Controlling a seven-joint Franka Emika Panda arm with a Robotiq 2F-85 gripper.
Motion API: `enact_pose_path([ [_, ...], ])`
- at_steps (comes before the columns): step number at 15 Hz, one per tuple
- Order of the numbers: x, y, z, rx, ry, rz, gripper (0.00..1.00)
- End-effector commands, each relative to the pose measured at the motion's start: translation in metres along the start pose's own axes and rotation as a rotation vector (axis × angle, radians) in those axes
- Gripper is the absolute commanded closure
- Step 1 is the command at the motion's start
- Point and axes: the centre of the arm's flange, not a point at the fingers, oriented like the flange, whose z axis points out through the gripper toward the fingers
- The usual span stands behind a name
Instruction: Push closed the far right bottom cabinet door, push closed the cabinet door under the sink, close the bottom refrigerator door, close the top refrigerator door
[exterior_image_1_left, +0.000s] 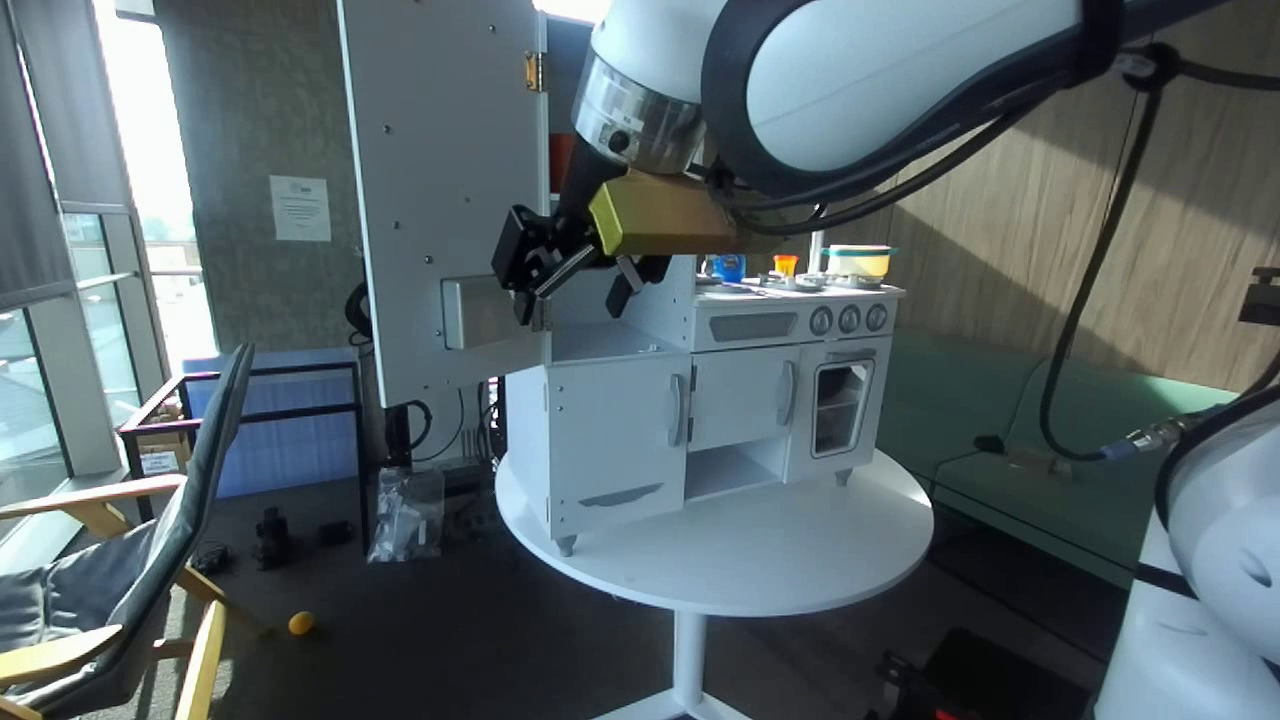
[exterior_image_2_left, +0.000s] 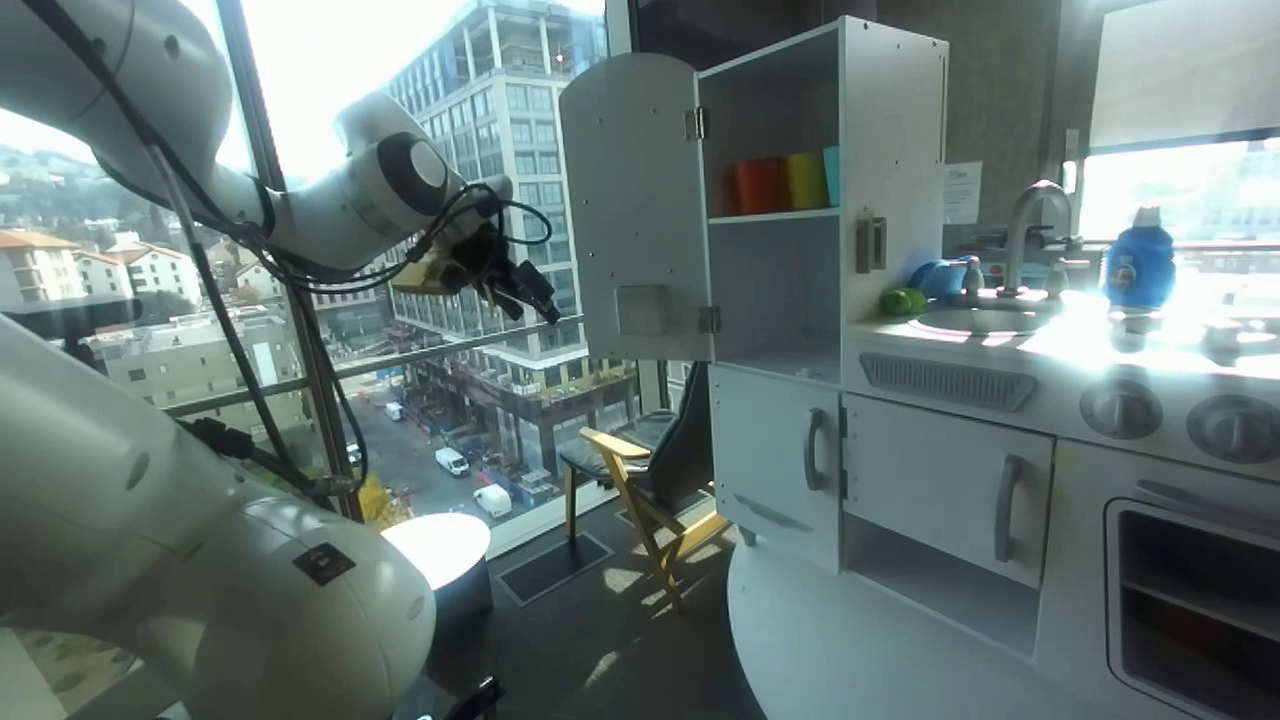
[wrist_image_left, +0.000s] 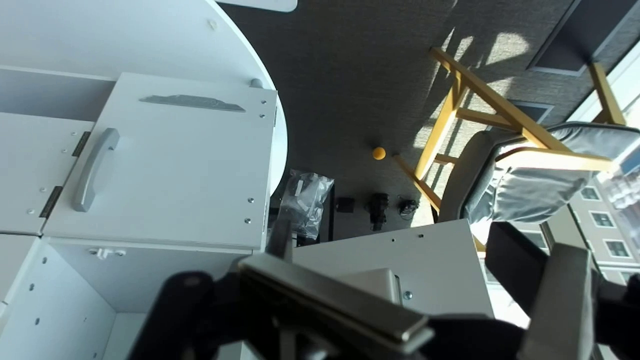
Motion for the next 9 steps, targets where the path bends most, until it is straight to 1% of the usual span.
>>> enact_pose_path([
  [1, -0.01, 0.0, -0.002, 0.043, -0.047, 0.016, 0.0],
  [2, -0.011, -0.008, -0.005, 0.053, -0.051, 0.019, 0.0],
  [4, -0.001, -0.028, -0.019, 0.094, -0.081, 0.032, 0.0],
  [6, 0.014, -0.045, -0.03, 0.106, -0.048, 0.036, 0.0],
  [7, 0.021, -0.058, -0.036, 0.105, 0.012, 0.022, 0.0],
  [8, 0.027, -0.069, -0.042, 0.116, 0.047, 0.009, 0.0],
  [9, 0.034, -0.081, -0.044, 0.102, 0.102, -0.006, 0.0],
])
